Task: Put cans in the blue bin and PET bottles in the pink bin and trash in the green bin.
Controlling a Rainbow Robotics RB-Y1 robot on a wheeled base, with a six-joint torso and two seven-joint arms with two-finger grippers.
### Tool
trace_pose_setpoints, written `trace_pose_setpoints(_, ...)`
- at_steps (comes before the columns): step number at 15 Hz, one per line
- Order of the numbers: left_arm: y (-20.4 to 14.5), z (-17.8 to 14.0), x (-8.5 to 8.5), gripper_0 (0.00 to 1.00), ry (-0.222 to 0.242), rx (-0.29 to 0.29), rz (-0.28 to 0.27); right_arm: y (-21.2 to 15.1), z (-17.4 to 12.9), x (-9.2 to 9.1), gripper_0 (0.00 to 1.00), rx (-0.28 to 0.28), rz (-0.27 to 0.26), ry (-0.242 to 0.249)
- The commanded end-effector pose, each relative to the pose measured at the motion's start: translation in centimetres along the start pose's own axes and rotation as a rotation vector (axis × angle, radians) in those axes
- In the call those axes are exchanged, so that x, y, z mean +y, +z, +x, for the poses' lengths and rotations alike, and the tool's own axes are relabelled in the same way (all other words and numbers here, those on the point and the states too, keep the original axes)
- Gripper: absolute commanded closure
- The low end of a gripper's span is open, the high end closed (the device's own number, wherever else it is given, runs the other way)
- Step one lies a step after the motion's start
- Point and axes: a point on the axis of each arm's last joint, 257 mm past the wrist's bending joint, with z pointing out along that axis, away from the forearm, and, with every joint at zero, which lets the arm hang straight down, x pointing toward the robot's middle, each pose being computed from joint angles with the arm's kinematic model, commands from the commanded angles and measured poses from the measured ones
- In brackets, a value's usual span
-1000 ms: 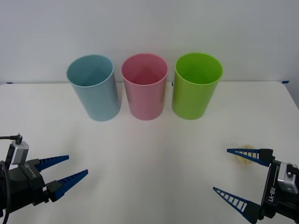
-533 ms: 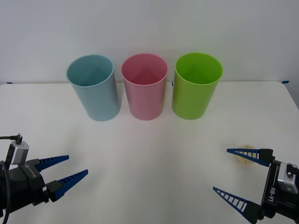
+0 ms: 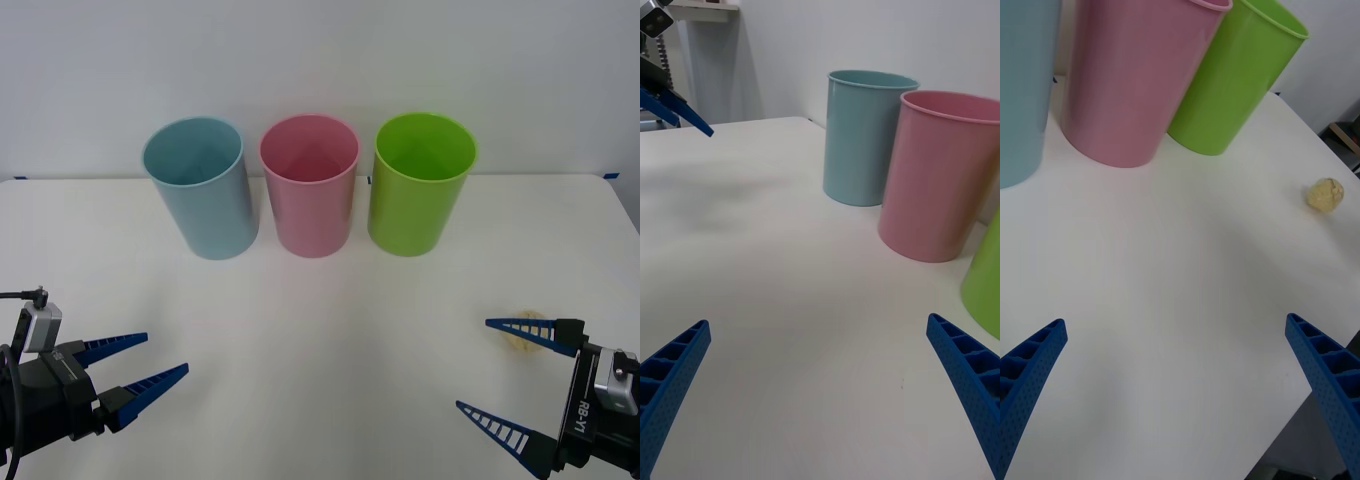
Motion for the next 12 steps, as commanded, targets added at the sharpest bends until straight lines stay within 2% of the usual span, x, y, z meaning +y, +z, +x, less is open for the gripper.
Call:
trace_pose_setpoints(1,0.0,0.0,0.0,0.00,0.000,0.000,0.000,0.0,0.0,0.0,0.00,0.000,0.000,0.000)
trace_pose_setpoints(5,0.0,0.0,0.0,0.00,0.000,0.000,0.000,-0.2,0.3,-0.6,0.00,0.020,0.007,-0.002)
trace_pose_setpoints(8,0.0,0.0,0.0,0.00,0.000,0.000,0.000,-1.4,-0.4,-2.7,0.00,0.092,0.030,-0.022)
trace_pose_setpoints(10,0.0,0.0,0.0,0.00,0.000,0.000,0.000,-2.6,-1.0,-4.3,0.00,0.143,0.057,-0.009)
trace_pose_setpoints(12,0.0,0.0,0.0,0.00,0.000,0.000,0.000,-3.8,-1.4,-5.7,0.00,0.225,0.093,0.004)
